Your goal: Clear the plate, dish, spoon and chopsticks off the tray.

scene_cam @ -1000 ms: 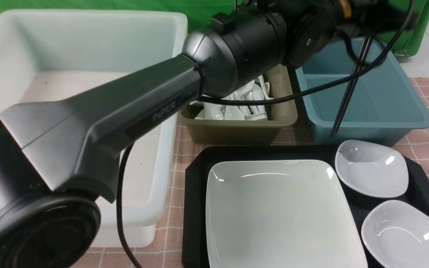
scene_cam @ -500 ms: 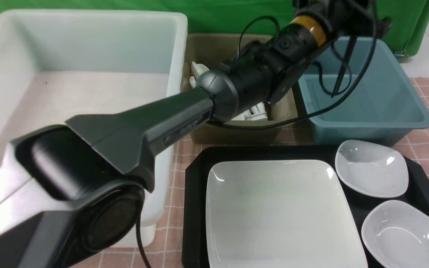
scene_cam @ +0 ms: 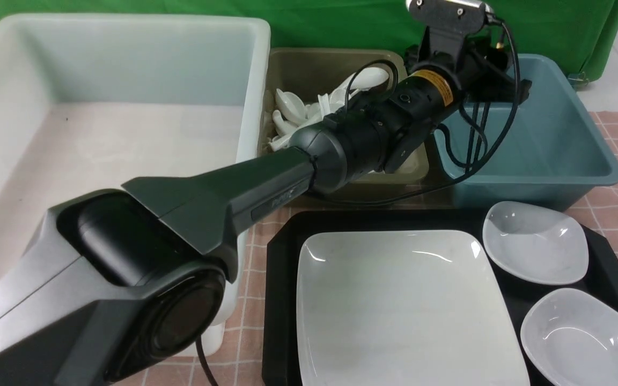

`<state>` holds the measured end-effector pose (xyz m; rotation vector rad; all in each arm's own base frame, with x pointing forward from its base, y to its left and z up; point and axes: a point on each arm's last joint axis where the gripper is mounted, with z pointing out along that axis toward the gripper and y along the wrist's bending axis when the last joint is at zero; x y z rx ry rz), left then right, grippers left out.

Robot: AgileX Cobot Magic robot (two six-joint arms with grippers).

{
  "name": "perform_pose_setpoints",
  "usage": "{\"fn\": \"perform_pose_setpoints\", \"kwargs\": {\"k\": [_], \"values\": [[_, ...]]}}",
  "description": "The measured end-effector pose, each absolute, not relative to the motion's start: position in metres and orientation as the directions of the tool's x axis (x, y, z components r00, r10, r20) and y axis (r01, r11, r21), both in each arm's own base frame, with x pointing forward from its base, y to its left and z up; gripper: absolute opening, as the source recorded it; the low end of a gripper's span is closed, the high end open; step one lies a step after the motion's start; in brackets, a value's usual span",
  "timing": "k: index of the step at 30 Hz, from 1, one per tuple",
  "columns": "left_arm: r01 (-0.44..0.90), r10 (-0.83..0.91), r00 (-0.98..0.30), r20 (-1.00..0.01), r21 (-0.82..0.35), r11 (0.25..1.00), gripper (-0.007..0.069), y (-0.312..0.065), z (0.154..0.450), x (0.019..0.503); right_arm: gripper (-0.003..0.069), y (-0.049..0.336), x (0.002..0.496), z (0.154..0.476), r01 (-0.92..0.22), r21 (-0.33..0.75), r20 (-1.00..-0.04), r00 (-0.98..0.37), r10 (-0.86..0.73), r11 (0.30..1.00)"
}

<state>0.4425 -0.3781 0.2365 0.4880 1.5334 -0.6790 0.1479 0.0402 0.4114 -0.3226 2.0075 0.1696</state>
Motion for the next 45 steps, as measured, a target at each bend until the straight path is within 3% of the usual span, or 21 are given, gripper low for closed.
{"fn": "perform_pose_setpoints", "kwargs": {"k": [4, 8, 12, 13, 14, 15, 17, 18, 22, 23, 25, 26, 29, 30, 31, 34, 40, 45], "values": [[0.641, -0.047, -0.176, -0.983, -0.150, 0.753, 0.0395, -0.375, 0.230, 0.444, 0.0030, 0.040, 0.148, 0.411, -0.300, -0.022, -0.895, -0.419, -0.153, 0.954], [0.586, 0.039, -0.314, -0.949, -0.161, 0.794, 0.0399, -0.366, 0.242, 0.438, 0.0030, 0.040, 0.147, 0.410, -0.302, -0.022, -0.886, -0.436, -0.159, 0.953], [0.534, 0.088, -0.473, -0.877, -0.205, 0.820, 0.0310, -0.353, 0.270, 0.422, 0.0030, 0.039, 0.145, 0.406, -0.303, -0.034, -0.861, -0.475, -0.181, 0.952], [0.545, 0.147, -0.521, -0.841, -0.195, 0.815, 0.0230, -0.347, 0.288, 0.409, 0.0030, 0.036, 0.143, 0.401, -0.297, -0.066, -0.828, -0.517, -0.218, 0.953], [0.553, 0.156, -0.519, -0.840, -0.191, 0.811, 0.0218, -0.345, 0.294, 0.406, 0.0030, 0.036, 0.143, 0.400, -0.298, -0.065, -0.824, -0.523, -0.220, 0.952], [0.589, 0.252, -0.556, -0.792, -0.162, 0.792, 0.0122, -0.340, 0.309, 0.390, 0.0030, 0.032, 0.140, 0.395, -0.291, -0.103, -0.781, -0.569, -0.258, 0.951], [0.639, 0.356, -0.568, -0.742, -0.125, 0.759, 0.0038, -0.335, 0.325, 0.371, 0.0030, 0.030, 0.141, 0.388, -0.291, -0.121, -0.717, -0.635, -0.287, 0.949], [0.640, 0.365, -0.575, -0.732, -0.125, 0.759, 0.0034, -0.335, 0.323, 0.369, 0.0030, 0.030, 0.141, 0.387, -0.292, -0.124, -0.710, -0.642, -0.291, 0.948], [0.685, 0.528, -0.625, -0.575, -0.079, 0.724, -0.0006, -0.319, 0.337, 0.340, 0.0036, 0.035, 0.162, 0.360, -0.345, -0.119, -0.509, -0.784, -0.355, 0.931], [0.686, 0.534, -0.627, -0.567, -0.077, 0.723, -0.0006, -0.318, 0.337, 0.339, 0.0037, 0.035, 0.163, 0.359, -0.346, -0.116, -0.500, -0.789, -0.356, 0.931], [0.703, 0.585, -0.633, -0.507, -0.060, 0.709, -0.0007, -0.310, 0.339, 0.329, 0.0078, 0.042, 0.181, 0.340, -0.387, -0.078, -0.385, -0.838, -0.386, 0.919], [0.704, 0.588, -0.632, -0.505, -0.058, 0.707, -0.0007, -0.310, 0.339, 0.329, 0.0091, 0.043, 0.181, 0.340, -0.394, -0.074, -0.386, -0.836, -0.390, 0.916], [0.742, 0.644, -0.608, -0.464, -0.044, 0.669, -0.0007, -0.304, 0.341, 0.304, 0.0292, 0.060, 0.198, 0.310, -0.496, -0.008, -0.245, -0.841, -0.482, 0.869], [0.744, 0.645, -0.605, -0.466, -0.043, 0.667, -0.0007, -0.304, 0.341, 0.302, 0.0305, 0.062, 0.198, 0.308, -0.504, -0.004, -0.236, -0.839, -0.490, 0.864], [0.766, 0.663, -0.580, -0.473, -0.039, 0.642, -0.0008, -0.303, 0.343, 0.286, 0.0406, 0.069, 0.200, 0.292, -0.539, 0.008, -0.187, -0.828, -0.528, 0.842], [0.808, 0.680, -0.522, -0.514, -0.044, 0.587, -0.0008, -0.298, 0.348, 0.258, 0.0515, 0.079, 0.202, 0.266, -0.579, 0.010, -0.132, -0.809, -0.573, 0.815], [0.833, 0.602, -0.469, -0.646, -0.097, 0.545, -0.0008, -0.273, 0.356, 0.215, 0.0562, 0.083, 0.208, 0.216, -0.595, -0.061, -0.088, -0.797, -0.598, 0.802], [0.831, 0.580, -0.455, -0.676, -0.088, 0.549, -0.0004, -0.259, 0.346, 0.205, 0.0564, 0.081, 0.215, 0.187, -0.593, -0.096, -0.019, -0.802, -0.597, 0.800]]}}
